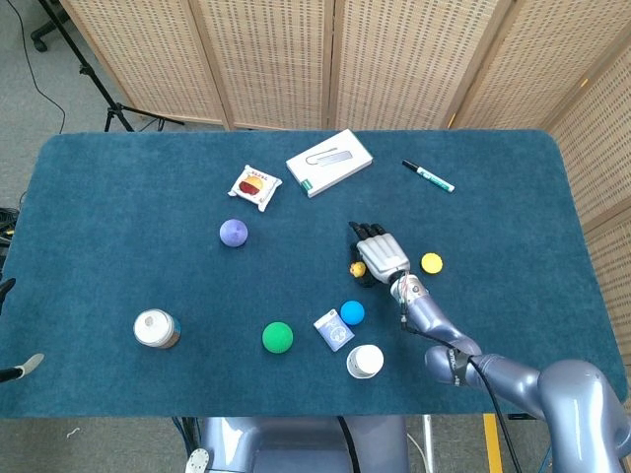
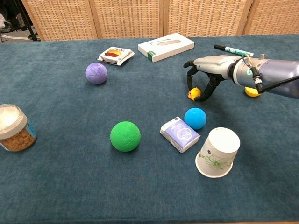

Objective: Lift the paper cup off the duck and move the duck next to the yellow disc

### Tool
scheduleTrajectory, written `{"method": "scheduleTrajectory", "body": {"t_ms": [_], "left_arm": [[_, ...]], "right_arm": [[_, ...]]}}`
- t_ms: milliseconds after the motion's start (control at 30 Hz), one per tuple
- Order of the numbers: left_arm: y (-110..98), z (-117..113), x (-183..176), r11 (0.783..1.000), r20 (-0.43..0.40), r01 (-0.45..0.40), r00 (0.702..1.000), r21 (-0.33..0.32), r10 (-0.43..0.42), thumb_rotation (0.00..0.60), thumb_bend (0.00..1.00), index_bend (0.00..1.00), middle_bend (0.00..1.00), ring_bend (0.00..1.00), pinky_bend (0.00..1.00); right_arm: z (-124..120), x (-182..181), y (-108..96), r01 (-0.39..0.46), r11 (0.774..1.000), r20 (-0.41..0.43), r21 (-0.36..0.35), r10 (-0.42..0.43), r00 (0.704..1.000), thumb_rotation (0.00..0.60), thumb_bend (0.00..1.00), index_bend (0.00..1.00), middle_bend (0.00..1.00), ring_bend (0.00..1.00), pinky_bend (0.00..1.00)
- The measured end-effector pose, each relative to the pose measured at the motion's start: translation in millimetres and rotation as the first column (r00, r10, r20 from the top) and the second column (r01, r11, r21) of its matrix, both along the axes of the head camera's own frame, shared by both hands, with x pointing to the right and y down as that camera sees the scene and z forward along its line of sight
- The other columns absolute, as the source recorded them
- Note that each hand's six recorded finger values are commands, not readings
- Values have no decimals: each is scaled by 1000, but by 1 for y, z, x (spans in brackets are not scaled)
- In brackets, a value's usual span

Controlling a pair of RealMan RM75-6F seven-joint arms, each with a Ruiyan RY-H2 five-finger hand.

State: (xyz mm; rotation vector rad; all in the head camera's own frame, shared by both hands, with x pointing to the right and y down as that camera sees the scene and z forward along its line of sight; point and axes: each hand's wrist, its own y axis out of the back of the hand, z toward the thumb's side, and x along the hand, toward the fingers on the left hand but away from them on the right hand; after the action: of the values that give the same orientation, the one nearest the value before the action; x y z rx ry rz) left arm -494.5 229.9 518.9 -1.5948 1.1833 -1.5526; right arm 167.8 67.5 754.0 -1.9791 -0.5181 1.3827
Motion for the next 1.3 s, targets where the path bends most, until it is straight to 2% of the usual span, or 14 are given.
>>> {"method": "scheduleTrajectory", "body": {"t_ms": [200,500,700,833,933,1067,1300], "left_arm": [[0,1,0,1000,2,-1,1000,-5,1,600,0,0,0,0,0],[0,2,1,1000,3,-2,1000,-7,2,600,0,0,0,0,0],[0,4,0,1000,8,-1,1000,-13,1,600,0,0,0,0,0],[0,5,1,1000,10,-4,1000,-18,4,600,0,0,0,0,0],[1,6,2,1000,12,-6,1000,-22,6,600,0,0,0,0,0],[1,9,6,999,19,-20,1000,-33,20,600,0,0,0,0,0],[1,11,12,999,22,-35,999,-36,36,600,0,0,0,0,0]], "right_arm": [[0,-1,0,-2,1000,11,1,2,1000,600,311,558,0,0,64],[-4,2,-4,-11,1000,21,19,10,1000,600,311,574,0,0,64],[-23,11,-20,-26,997,33,72,24,999,600,311,574,0,0,64],[-41,34,-37,-45,991,9,123,44,999,600,311,574,0,0,64],[-47,58,-41,-55,989,-32,139,60,998,600,319,574,0,0,64],[-47,93,-34,-85,988,-78,127,96,992,600,337,574,0,0,64],[-46,117,-20,-96,990,-99,103,107,989,600,337,574,0,0,64]]}}
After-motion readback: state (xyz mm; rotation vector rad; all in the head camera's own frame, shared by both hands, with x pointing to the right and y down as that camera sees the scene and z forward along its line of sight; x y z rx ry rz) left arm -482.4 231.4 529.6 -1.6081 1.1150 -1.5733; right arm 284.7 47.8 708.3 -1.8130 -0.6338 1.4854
